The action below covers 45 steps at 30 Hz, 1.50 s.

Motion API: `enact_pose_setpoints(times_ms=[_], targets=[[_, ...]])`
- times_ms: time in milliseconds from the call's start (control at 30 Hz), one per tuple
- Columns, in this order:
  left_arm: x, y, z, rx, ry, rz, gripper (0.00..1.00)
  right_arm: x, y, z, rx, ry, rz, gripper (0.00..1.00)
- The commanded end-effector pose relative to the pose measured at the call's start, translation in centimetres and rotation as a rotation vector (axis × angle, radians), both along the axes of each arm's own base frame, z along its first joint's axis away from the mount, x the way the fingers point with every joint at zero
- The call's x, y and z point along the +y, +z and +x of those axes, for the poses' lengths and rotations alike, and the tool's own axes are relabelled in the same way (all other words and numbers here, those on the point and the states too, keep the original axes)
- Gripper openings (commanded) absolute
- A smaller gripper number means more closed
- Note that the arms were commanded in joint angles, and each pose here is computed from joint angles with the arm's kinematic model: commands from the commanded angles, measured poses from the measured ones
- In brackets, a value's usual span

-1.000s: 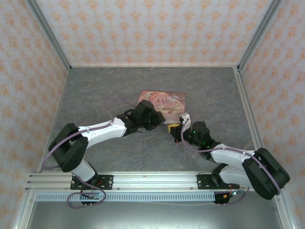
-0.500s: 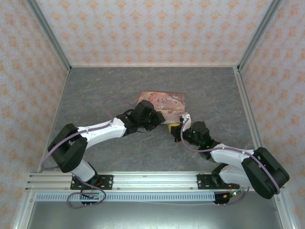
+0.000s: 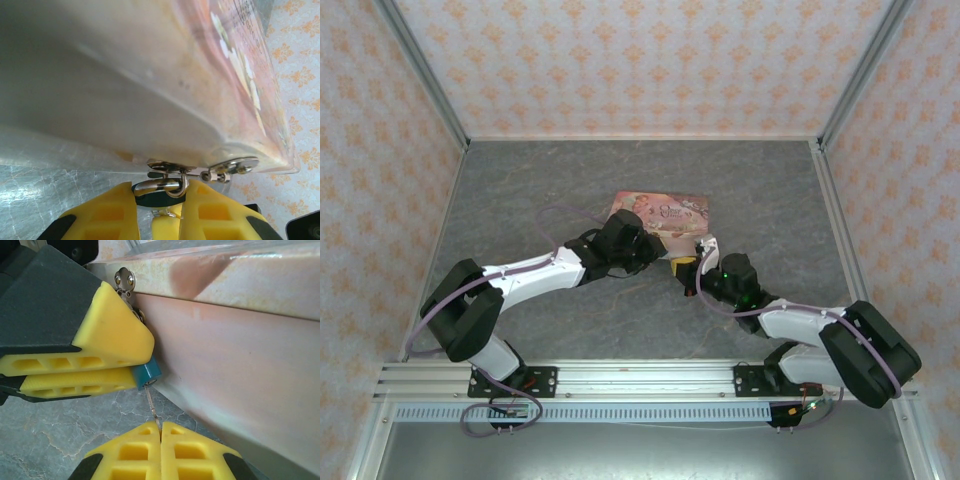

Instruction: Unlock the padlock with the key

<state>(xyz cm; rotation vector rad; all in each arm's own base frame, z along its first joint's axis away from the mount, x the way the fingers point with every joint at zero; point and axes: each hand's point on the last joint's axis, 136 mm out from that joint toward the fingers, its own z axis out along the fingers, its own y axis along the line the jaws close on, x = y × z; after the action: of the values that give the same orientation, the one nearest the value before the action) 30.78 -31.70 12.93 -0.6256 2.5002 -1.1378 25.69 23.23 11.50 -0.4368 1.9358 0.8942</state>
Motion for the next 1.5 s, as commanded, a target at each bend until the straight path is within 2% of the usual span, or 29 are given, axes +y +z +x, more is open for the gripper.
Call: enact_pose_setpoints(times_ms=[0,533,1467], targets=[[-1.0,3.0,0.1,-0.039,-0.004,-0.069,0.12,0.6,2.0,0.1,-0.057,0.020,0.049,0.00],[-1.1,3.1,0.1,-0.040,-0.008,-0.073,0.13,0.8,2.2,0.5,-0.054,0.016,0.049,0.00],[-1.7,2.8,-0.2,-0.034,-0.024,-0.083,0.13,0.9,4.9,1.0,-0.069,0.016,0.171,0.00]])
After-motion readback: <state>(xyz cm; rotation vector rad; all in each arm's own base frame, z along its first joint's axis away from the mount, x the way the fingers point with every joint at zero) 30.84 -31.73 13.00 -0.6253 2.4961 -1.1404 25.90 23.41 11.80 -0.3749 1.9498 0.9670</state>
